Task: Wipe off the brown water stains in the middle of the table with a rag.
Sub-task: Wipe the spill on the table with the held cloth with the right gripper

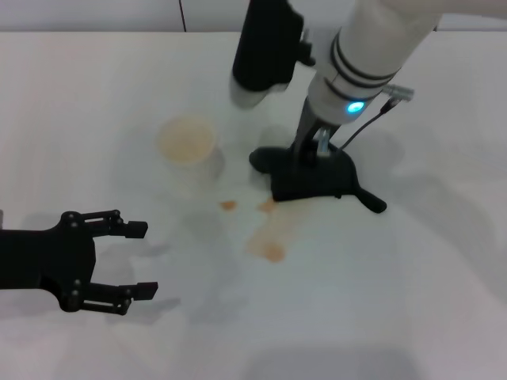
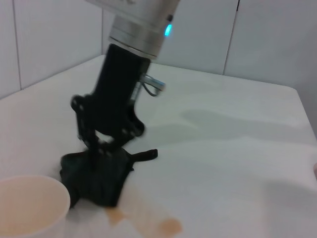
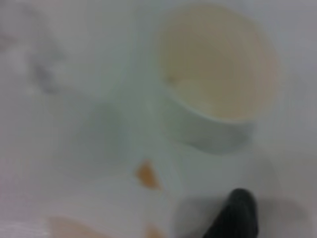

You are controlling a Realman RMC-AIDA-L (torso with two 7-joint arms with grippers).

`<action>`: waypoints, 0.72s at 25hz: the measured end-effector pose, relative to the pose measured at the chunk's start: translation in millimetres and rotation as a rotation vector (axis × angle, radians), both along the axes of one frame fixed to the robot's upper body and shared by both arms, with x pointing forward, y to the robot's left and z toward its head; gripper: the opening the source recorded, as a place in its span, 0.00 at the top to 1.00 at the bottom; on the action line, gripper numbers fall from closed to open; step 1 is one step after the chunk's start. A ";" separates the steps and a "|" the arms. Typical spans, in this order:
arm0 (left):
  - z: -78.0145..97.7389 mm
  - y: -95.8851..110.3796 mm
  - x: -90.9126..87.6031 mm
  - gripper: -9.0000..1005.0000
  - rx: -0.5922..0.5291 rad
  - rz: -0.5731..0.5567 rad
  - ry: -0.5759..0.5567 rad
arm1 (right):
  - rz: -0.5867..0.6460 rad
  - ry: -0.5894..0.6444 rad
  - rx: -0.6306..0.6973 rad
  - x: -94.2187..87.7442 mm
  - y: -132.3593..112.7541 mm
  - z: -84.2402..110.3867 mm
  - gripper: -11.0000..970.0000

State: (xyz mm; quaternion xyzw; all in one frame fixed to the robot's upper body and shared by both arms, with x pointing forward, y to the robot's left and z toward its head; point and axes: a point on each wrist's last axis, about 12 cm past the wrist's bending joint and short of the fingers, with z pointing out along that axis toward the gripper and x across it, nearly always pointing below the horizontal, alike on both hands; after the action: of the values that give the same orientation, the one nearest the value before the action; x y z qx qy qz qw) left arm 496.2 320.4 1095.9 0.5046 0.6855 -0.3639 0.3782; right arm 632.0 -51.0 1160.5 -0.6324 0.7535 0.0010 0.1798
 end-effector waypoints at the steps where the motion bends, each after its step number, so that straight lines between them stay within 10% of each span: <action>1: 0.0 0.0 0.0 0.13 0.000 0.000 0.000 | 0.022 0.008 0.000 -4.3 4.1 -0.3 0.93; 18: 1.5 -3.7 3.0 0.13 -0.008 -0.006 -0.007 | 0.303 0.151 0.101 -51.4 48.8 -1.4 0.93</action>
State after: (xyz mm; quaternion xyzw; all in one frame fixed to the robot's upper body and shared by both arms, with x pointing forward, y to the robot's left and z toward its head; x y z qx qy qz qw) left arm 499.2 316.7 1097.3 0.5063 0.6814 -0.3658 0.3815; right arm 580.6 -2.2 1159.2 -0.7270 0.6599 0.1132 0.1520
